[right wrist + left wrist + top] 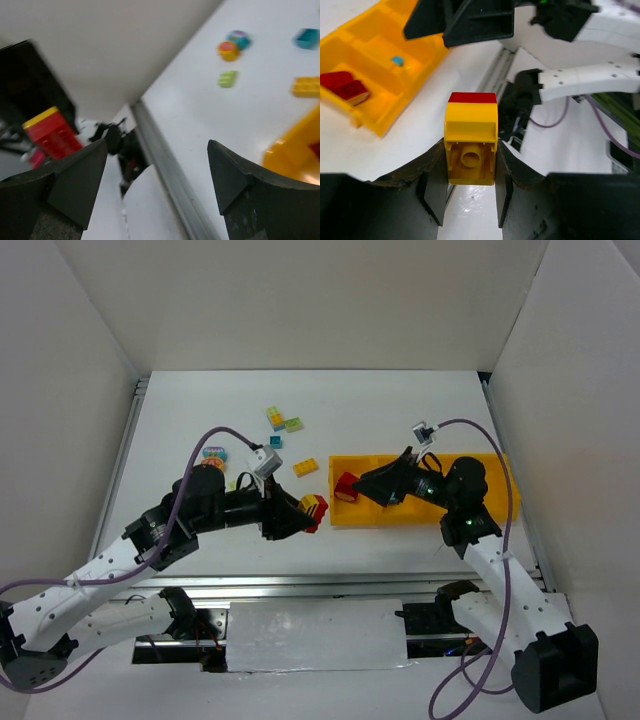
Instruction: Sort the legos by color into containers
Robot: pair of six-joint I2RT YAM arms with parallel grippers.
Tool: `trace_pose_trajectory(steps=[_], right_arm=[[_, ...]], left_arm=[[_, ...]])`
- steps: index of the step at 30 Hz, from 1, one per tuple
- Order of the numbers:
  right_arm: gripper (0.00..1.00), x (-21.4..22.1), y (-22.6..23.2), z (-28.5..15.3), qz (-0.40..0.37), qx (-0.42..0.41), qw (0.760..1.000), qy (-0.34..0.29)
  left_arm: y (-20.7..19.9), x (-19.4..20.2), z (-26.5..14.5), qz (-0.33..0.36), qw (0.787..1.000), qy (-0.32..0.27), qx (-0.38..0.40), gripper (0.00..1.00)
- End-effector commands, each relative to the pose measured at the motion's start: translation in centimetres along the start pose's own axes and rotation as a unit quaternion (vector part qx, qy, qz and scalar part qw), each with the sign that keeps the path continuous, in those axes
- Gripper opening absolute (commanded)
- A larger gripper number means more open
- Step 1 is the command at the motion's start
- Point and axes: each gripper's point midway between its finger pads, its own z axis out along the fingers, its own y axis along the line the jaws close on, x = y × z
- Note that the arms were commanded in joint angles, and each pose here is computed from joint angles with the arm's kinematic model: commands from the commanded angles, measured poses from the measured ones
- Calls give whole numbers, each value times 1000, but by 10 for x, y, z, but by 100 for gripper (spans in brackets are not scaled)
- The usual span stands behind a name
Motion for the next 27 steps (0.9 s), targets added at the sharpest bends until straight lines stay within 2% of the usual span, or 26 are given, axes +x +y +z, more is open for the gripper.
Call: trace_pose_trajectory(steps=[1,4,9,16,19,21,24,25,26,27], right_arm=[[88,13,93,-25,-62,-220,973,36],[91,18,121,-26,-83,-253,963,31],[91,19,160,-27,-95,-309,946,22],[89,23,174,-26,-88,-333,939,22],[85,23,180,-25,-89,-340,936,23],[80,24,182,-23,-88,-341,936,26],[62,24,184,-21,-93,-343,934,26],[44,25,183,-19,-93,-343,935,28],[17,26,182,-19,-95,-342,934,30],[0,28,179,-17,-97,-338,936,30]], left_arm=[[-45,-19,-3,29,991,-35,129,0],[-60,-17,-6,36,983,-34,176,0],[-60,-17,0,30,983,-30,180,0],[-58,-16,4,23,983,-27,179,0],[-58,-16,4,23,983,-28,177,0],[-58,-17,5,22,983,-30,178,0],[-59,-18,5,22,983,-30,181,0],[-59,-18,5,22,983,-31,180,0],[-60,-19,5,22,983,-32,180,0],[-59,-19,5,23,983,-32,178,0]])
